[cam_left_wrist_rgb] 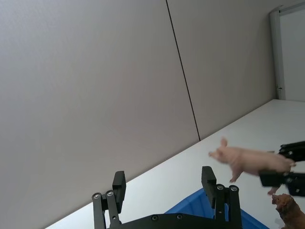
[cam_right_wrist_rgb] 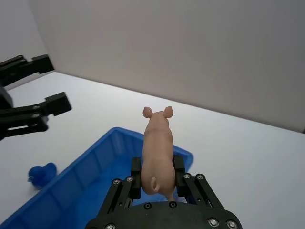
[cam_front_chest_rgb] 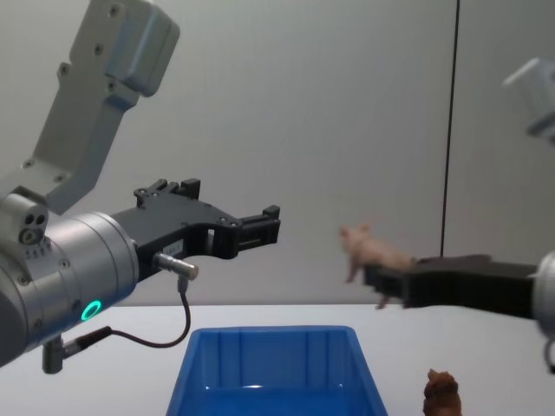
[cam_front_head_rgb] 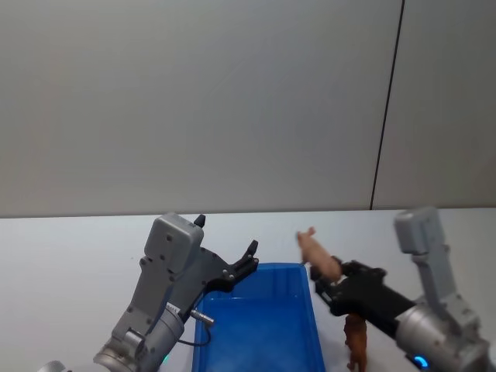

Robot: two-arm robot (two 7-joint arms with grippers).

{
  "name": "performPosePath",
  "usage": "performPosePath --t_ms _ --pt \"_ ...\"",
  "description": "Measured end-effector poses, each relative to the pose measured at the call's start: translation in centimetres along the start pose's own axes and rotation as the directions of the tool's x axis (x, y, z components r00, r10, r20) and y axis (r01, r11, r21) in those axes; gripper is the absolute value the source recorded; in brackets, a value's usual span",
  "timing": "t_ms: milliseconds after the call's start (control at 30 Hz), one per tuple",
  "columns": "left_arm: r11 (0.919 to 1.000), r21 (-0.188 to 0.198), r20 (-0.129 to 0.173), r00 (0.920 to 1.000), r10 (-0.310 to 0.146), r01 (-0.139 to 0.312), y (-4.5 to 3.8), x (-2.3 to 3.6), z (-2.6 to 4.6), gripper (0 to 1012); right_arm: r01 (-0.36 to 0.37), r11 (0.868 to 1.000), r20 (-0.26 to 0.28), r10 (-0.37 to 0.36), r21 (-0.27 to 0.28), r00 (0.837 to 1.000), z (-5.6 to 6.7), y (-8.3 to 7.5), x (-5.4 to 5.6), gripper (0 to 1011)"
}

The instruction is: Pick up the two dolls from the table and place them into the box.

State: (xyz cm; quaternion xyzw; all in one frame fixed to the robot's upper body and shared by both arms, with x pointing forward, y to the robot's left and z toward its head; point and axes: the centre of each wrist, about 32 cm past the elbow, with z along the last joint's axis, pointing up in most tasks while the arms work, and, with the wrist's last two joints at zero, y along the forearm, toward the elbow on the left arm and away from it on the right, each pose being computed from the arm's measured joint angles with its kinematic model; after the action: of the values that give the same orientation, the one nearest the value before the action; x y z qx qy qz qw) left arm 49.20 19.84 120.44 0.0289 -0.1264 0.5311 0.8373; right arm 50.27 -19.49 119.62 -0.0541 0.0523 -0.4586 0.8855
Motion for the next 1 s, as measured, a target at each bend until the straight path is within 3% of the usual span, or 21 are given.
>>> performPosePath --t_ms 100,300,567,767,1000 --pt "1.0 0.0 0.0 1.0 0.0 0.0 0.0 0.0 0.0 1001 -0.027 1.0 -0.01 0.026 -0.013 1.0 0.0 0.7 -0.3 408" --pt "1.0 0.0 0.0 1.0 0.0 0.0 0.0 0.0 0.0 1001 -0.075 0.996 -0.031 0.073 -0.043 0.997 -0.2 2.0 -1.0 623" --pt "1.0 0.0 0.0 1.0 0.0 0.0 0.0 0.0 0.0 1001 -0.075 0.996 -0.037 0.073 -0.049 0.997 -0.3 2.4 -1.2 861" --pt "1.0 0.0 0.0 1.0 0.0 0.0 0.0 0.0 0.0 1002 -0.03 0.999 -0.038 0.028 -0.036 0.999 -0.6 1.6 -0.7 1001" --pt "1.0 0.0 0.0 1.0 0.0 0.0 0.0 0.0 0.0 1001 0.042 0.999 -0.043 -0.043 -0.023 0.998 -1.1 -0.2 0.2 1001"
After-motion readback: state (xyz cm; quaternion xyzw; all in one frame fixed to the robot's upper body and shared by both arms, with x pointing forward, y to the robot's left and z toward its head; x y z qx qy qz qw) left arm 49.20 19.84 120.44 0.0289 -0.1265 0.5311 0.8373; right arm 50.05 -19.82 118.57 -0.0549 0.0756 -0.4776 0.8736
